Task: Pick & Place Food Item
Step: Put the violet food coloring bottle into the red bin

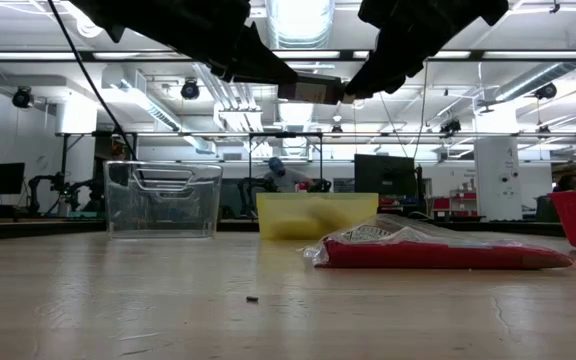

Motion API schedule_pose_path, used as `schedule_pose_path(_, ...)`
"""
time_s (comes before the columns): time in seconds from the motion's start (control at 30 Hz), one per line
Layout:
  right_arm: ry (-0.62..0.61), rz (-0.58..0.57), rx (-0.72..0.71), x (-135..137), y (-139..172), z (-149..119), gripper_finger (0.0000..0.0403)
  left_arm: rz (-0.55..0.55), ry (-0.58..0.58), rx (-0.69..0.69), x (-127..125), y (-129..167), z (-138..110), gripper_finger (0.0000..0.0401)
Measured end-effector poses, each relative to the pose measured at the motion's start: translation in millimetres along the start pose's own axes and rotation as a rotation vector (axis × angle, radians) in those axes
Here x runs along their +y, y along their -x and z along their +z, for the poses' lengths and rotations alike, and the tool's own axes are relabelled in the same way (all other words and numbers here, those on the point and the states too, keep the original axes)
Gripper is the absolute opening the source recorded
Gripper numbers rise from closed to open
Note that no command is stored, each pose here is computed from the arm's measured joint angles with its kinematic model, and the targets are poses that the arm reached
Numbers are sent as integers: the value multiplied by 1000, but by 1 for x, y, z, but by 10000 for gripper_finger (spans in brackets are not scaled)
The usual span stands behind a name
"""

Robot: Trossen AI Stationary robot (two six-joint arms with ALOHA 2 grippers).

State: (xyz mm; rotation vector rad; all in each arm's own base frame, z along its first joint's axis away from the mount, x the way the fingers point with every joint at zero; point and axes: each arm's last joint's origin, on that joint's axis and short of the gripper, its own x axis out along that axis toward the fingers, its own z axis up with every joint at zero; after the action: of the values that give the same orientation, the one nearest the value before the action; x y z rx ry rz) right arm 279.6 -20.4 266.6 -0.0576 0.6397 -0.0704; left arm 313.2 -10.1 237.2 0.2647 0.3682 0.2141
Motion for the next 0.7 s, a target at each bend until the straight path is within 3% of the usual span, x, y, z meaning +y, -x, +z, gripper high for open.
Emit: schedule_pose_path(0.7, 4, 0, -1, 0, 0, 0, 123, 3, 1, -10, 0, 0, 1, 161)
